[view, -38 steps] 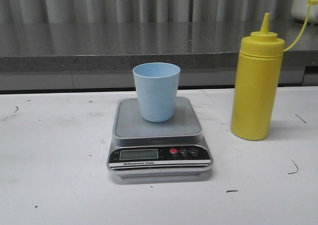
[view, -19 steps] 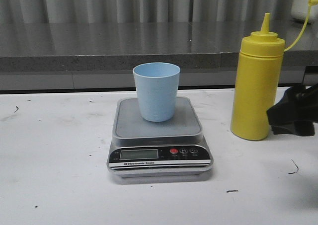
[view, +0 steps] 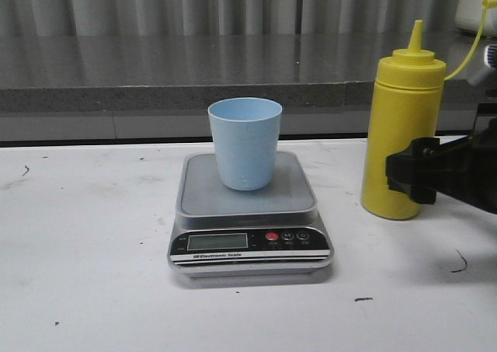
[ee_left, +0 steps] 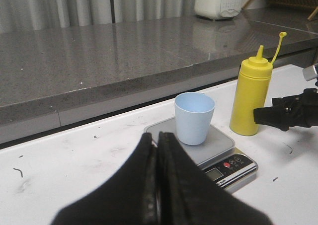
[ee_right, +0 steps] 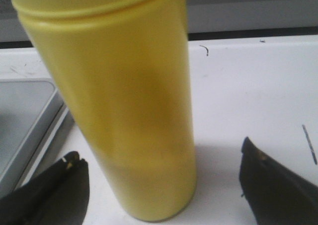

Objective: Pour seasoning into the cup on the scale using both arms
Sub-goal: 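Reach the right gripper to the yellow squeeze bottle and grasp it, then lift the yellow bottle with the right gripper and tilt nozzle toward the cup, then lower the yellow bottle upright onto the table with the right gripper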

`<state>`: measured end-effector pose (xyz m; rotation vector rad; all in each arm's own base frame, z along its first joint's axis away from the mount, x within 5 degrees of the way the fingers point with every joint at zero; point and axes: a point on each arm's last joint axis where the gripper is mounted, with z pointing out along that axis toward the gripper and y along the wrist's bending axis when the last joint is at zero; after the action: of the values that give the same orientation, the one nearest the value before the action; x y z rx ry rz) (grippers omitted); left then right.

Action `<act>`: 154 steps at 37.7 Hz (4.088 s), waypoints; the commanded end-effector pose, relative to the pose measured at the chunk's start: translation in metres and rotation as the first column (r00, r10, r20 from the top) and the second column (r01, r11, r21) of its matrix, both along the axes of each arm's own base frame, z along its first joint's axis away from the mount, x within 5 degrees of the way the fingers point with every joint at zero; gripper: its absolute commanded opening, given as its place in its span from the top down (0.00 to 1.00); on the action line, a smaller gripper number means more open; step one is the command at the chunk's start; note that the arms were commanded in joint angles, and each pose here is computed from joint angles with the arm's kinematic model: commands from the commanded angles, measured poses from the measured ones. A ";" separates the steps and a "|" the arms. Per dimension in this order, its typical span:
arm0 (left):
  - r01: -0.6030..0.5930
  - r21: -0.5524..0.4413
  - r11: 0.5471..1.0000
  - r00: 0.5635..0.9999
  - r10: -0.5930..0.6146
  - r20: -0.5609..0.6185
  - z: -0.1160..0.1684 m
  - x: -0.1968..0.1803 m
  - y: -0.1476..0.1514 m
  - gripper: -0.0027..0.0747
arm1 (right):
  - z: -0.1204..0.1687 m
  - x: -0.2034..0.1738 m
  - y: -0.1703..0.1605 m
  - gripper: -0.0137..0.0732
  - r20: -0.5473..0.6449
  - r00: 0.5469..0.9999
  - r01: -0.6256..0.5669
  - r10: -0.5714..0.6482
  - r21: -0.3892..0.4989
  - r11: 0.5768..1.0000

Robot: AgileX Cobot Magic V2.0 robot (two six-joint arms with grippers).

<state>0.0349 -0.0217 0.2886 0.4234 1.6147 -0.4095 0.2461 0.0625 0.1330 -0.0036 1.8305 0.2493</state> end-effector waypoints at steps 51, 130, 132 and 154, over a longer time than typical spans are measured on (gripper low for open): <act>0.002 -0.068 0.998 0.997 0.003 0.078 0.015 -0.001 0.000 0.99 | 0.028 0.060 0.022 0.65 0.267 0.962 -0.063 0.061 0.000 0.998; 0.002 -0.068 0.998 0.997 0.003 0.078 0.015 -0.001 0.000 0.99 | 0.187 0.122 0.045 0.72 0.340 0.832 0.345 0.439 -0.936 0.071; 0.002 -0.068 0.998 0.997 0.003 0.078 0.015 -0.001 0.000 0.99 | 0.186 0.122 0.044 0.72 0.363 0.850 0.315 0.381 -0.931 0.184; 0.002 -0.068 0.998 0.997 0.003 0.078 0.015 -0.001 0.000 0.99 | 0.142 0.113 0.056 0.72 -0.022 1.000 -0.022 0.015 -0.339 0.940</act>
<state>0.0351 -0.0218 0.2881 0.4228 1.6166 -0.4102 0.3614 0.1189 0.2425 -0.3844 1.9299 -0.1421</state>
